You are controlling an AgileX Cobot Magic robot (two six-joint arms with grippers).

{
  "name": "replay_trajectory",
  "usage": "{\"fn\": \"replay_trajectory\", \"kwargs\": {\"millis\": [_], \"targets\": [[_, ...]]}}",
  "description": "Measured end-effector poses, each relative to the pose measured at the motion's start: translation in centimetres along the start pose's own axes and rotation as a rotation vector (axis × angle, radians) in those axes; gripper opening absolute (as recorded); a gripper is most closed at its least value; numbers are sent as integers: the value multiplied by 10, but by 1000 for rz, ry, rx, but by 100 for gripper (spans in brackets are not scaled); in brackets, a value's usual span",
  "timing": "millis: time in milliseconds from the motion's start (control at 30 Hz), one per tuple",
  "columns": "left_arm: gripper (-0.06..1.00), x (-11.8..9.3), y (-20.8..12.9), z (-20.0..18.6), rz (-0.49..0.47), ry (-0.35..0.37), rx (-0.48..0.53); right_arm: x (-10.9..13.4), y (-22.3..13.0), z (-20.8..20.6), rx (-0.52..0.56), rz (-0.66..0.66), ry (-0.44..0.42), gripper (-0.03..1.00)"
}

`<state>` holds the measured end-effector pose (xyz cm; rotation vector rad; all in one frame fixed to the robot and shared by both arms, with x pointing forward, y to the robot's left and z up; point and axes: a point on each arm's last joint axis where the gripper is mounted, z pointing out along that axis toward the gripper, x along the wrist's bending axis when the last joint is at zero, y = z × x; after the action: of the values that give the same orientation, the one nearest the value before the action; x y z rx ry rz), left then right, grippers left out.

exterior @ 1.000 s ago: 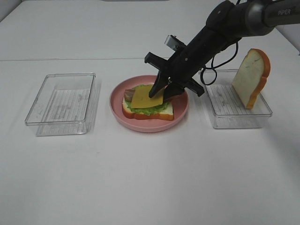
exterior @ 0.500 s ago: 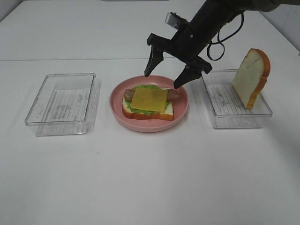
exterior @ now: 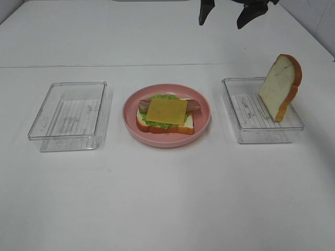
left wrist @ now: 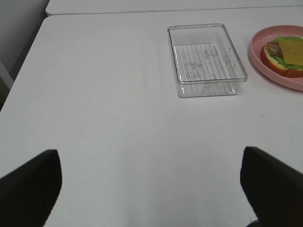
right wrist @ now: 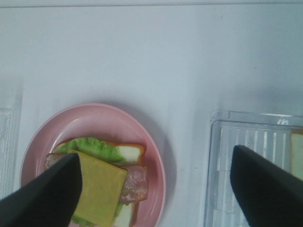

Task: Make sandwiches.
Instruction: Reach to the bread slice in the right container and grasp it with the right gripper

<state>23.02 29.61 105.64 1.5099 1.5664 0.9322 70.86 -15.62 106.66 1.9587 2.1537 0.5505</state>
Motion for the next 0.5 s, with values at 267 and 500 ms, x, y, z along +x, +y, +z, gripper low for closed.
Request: {"fn": "replay_trajectory", "kwargs": {"millis": [267,500], "targets": [[94,0,0,0,0,0,0,-59,4,-29,-32,90,-39,82],[94,0,0,0,0,0,0,-116,-5,-20,31,177,-95,81]]}}
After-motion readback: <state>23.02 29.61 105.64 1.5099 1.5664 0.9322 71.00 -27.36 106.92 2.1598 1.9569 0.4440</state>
